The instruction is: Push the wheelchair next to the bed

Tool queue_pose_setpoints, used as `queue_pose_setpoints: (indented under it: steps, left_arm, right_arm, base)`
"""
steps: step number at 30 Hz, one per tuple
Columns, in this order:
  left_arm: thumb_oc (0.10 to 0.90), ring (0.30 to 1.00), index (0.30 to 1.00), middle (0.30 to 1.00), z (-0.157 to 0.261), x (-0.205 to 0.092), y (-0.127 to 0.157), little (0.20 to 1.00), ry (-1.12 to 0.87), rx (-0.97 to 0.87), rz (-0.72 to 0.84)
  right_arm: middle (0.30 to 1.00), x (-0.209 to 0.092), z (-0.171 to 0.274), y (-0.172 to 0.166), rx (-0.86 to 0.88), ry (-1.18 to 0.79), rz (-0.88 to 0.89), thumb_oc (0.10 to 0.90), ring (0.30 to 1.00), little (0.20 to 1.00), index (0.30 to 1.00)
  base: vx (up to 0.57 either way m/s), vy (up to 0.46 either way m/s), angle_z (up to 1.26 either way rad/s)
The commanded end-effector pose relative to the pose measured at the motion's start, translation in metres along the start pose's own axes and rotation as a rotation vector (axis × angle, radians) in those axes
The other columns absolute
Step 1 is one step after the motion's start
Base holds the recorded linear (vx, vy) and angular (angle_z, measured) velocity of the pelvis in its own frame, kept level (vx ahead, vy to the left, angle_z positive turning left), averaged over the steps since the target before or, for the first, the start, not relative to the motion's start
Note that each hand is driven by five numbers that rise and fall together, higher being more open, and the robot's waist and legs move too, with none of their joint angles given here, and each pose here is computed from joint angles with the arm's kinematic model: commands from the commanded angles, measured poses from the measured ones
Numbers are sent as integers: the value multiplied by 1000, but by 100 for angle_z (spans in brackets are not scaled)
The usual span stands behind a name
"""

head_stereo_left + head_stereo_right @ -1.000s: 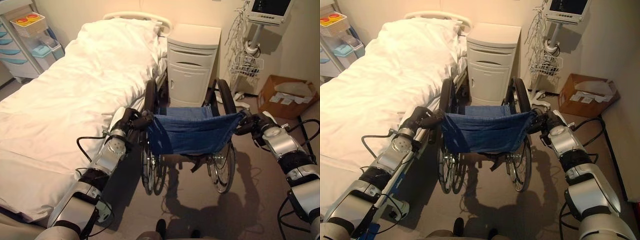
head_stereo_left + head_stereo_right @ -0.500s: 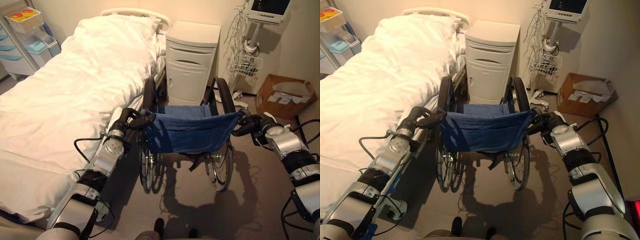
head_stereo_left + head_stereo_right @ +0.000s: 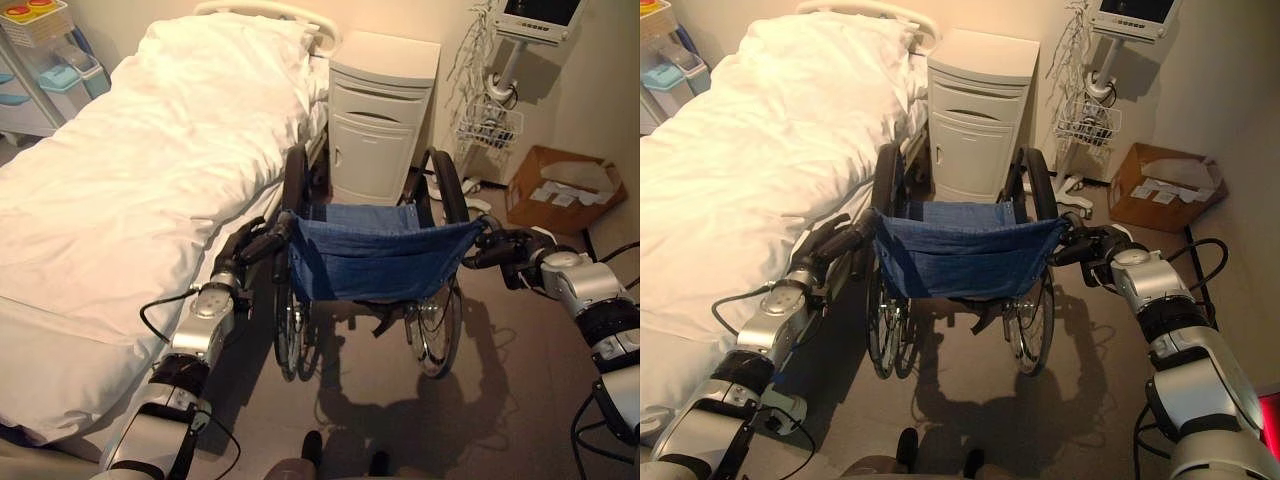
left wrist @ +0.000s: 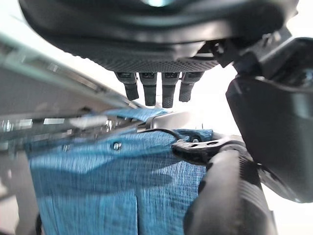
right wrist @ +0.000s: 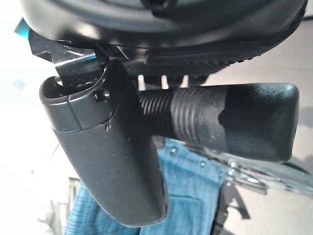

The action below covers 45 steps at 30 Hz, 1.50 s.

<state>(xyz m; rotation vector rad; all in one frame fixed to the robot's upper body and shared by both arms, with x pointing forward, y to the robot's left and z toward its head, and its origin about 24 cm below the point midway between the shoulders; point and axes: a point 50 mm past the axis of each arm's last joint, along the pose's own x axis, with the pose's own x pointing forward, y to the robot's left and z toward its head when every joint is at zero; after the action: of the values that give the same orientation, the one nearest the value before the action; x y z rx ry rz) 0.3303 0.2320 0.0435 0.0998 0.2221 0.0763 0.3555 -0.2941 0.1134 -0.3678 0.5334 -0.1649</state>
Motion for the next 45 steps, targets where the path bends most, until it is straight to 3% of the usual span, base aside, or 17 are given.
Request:
queue_pose_setpoints:
  steps: [1,5,9,18,25,33,45]
  left_arm:
    - [800,900,900,900,-106,-44,16,900,382,8,28]
    - [800,900,900,900,-124,-58,20,900,376,-293,77]
    - [800,900,900,900,-138,-69,27,900,390,-419,105]
    - [800,900,900,900,-152,-83,42,900,411,-540,179]
    - [800,900,900,900,-160,-91,43,900,429,-595,195]
    - [800,900,900,900,-178,-104,40,900,476,-724,247]
    - [800,900,900,900,-193,-121,38,900,558,-667,236]
  right_arm:
    - [900,-31,80,-35,113,-368,-40,800,900,900,900]
    - [900,-36,68,-59,246,-374,-72,800,900,900,900]
    - [900,-39,55,-76,394,-376,-72,800,900,900,900]
    - [900,-47,30,-112,590,-380,-104,800,900,900,900]
    - [900,-52,23,-120,685,-401,-71,800,900,900,900]
    - [900,-52,-5,-124,919,-379,-1,800,900,900,900]
    - [900,-58,-56,-137,1044,-288,38,800,900,900,900]
  base:
    - [0,0,0]
    - [11,-17,0]
    - [17,-32,1]
    - [1,-5,-1]
    - [-3,-14,0]
    - [3,-14,0]
    - [-2,-33,-7]
